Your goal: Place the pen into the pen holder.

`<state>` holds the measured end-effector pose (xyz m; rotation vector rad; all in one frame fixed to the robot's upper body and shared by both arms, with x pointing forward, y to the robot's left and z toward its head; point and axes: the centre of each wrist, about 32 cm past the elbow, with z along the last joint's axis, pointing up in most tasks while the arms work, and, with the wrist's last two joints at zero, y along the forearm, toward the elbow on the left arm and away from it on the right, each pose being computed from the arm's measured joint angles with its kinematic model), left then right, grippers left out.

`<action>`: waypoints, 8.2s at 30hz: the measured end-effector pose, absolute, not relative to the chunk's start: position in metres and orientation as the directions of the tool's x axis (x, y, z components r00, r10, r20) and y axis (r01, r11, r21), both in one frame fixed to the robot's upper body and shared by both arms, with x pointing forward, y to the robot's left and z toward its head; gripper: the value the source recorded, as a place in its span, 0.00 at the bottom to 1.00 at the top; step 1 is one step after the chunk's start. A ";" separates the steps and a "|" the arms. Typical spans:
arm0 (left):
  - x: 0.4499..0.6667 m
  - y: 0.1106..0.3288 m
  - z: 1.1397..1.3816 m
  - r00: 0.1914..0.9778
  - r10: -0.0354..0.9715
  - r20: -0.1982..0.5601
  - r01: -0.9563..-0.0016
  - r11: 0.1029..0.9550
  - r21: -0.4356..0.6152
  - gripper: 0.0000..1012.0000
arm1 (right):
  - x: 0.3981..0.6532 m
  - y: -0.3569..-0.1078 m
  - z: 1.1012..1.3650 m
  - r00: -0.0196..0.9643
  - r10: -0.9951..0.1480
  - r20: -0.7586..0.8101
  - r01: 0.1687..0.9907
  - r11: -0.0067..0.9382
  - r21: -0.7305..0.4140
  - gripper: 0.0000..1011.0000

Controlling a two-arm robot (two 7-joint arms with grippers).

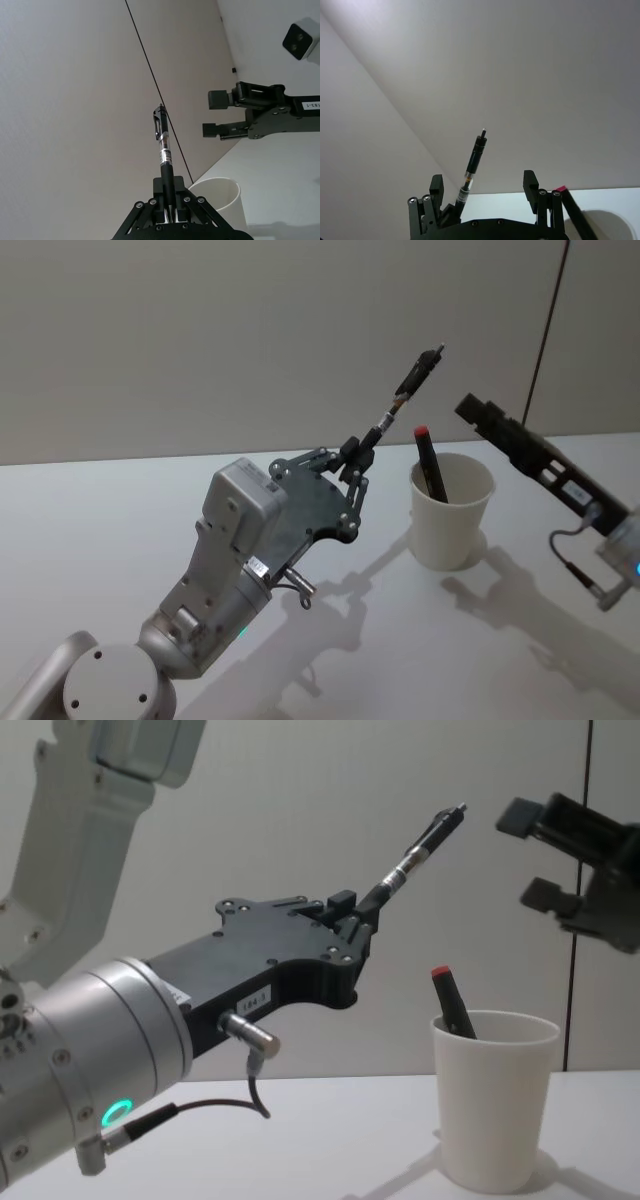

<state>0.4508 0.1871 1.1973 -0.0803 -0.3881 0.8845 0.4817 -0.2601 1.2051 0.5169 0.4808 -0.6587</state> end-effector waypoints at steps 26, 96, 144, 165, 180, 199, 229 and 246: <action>0.451 0.187 1.197 0.569 0.767 0.297 -0.738 0.635 -0.227 0.12 | 0.506 -0.209 1.199 0.651 -0.264 -0.712 0.633 0.707 0.316 0.99; 0.451 0.187 1.197 0.569 0.767 0.297 -0.738 0.635 -0.226 0.12 | 0.518 -0.185 1.196 0.642 -0.225 -0.733 0.630 0.701 0.336 0.13; 0.451 0.187 1.197 0.569 0.767 0.297 -0.738 0.635 -0.227 0.99 | 0.521 -0.194 1.209 0.677 -0.282 -0.680 0.643 0.676 0.360 0.13; 0.451 0.187 1.197 0.569 0.767 0.297 -0.738 0.635 -0.227 0.99 | 0.519 -0.227 1.250 0.730 -0.546 -0.411 0.683 0.613 0.397 0.13; 0.451 0.187 1.197 0.569 0.767 0.297 -0.738 0.635 -0.227 0.99 | 0.507 -0.244 1.265 0.676 -0.725 -0.128 0.711 0.597 0.373 0.13; 0.451 0.187 1.197 0.569 0.767 0.297 -0.738 0.635 -0.227 0.99 | 0.492 -0.257 1.266 0.539 -0.820 0.194 0.764 0.572 0.297 0.13; 0.451 0.187 1.197 0.569 0.767 0.297 -0.738 0.635 -0.227 0.99 | 0.485 -0.253 1.235 0.383 -0.743 0.549 0.834 0.534 0.139 0.13; 0.451 0.187 1.197 0.569 0.767 0.297 -0.738 0.635 -0.227 0.99 | 0.485 -0.243 1.228 0.380 -0.733 0.564 0.832 0.537 0.137 0.13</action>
